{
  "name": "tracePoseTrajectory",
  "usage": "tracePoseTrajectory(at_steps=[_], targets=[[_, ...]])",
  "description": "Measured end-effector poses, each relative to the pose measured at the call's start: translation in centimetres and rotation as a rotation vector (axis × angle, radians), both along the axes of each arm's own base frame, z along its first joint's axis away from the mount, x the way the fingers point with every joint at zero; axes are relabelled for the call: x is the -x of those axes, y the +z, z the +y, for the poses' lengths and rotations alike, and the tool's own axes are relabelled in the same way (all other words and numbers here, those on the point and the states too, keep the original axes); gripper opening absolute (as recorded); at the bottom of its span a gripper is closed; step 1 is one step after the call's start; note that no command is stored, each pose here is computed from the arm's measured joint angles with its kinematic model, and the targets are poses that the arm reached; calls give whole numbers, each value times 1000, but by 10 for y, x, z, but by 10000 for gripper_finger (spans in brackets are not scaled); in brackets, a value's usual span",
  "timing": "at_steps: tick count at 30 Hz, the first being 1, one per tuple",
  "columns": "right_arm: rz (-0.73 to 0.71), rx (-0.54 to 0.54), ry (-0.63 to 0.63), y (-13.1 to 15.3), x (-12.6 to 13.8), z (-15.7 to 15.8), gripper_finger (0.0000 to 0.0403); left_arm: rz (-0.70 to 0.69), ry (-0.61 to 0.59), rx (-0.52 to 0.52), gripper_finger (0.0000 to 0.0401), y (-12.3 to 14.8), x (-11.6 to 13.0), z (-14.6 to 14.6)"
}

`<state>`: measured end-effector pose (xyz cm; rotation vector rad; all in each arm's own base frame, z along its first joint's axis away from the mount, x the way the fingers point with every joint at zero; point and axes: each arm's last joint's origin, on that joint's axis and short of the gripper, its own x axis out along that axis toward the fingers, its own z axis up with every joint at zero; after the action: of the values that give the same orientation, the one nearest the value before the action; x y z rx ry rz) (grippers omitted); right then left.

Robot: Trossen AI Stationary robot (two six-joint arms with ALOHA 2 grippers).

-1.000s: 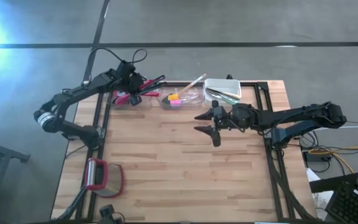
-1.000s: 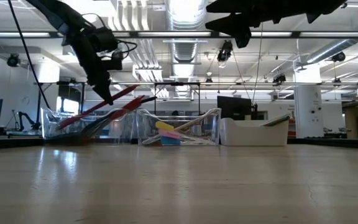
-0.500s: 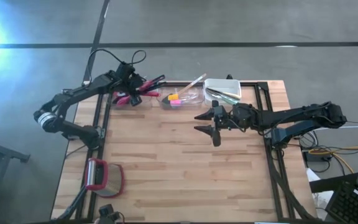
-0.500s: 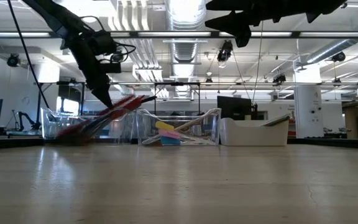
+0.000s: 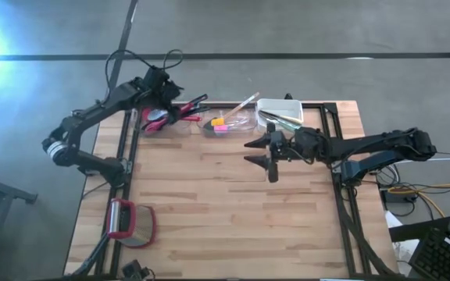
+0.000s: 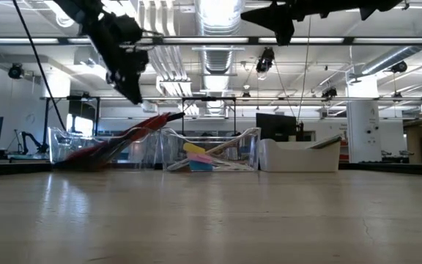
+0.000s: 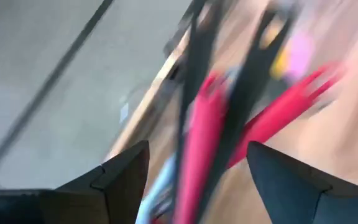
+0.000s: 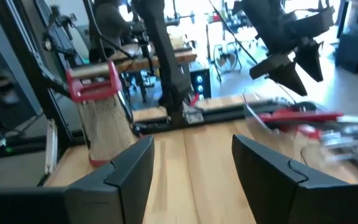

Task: Pick & Place Kitchen Items
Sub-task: Return to Home Position

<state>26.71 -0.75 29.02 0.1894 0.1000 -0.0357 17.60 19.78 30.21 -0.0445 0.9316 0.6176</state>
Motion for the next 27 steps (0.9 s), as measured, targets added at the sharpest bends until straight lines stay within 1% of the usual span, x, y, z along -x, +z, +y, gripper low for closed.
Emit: tracePoseTrajectory(at_steps=[1, 2, 4, 5, 7, 9, 11, 13, 14, 17, 18, 21, 23, 27], targets=[[-11, 6, 4, 4, -1, 0, 208, -47, 2, 24, 274, 7, -3, -3], [-15, 8, 7, 6, -1, 0, 206, -95, -20, 48, 274, 14, -7, -7], [6, 7, 17, 7, -1, 0, 199, -186, -112, 89, 274, 24, -16, -20], [19, 8, 29, 8, -1, 1, 193, -227, -165, 94, 274, 28, -21, -29], [47, 14, 61, 8, -2, 2, 180, -282, -251, 45, 273, 37, -32, -51], [60, 39, 111, 10, 1, 5, 160, -297, -304, -40, 271, 43, -40, -79], [64, 61, 140, 12, 7, 10, 133, -330, -355, -126, 268, 48, -41, -110], [67, 78, 148, 16, 19, 14, 99, -379, -405, -190, 265, 51, -34, -138], [64, 83, 148, 19, 27, 16, 80, -404, -428, -212, 263, 52, -26, -151], [55, 97, 167, 24, 52, 21, 25, -494, -465, -214, 261, 46, 0, -177], [36, 103, 171, 25, 60, 22, 17, -531, -480, -206, 261, 44, 10, -183], [-31, 114, 158, 28, 85, 23, 13, -652, -513, -188, 261, 39, 34, -193], [-63, 116, 156, 26, 98, 22, 12, -692, -520, -176, 261, 32, 48, -195], [-74, 91, 153, 8, 116, 20, 9, -746, -494, -129, 263, 15, 67, -196]])
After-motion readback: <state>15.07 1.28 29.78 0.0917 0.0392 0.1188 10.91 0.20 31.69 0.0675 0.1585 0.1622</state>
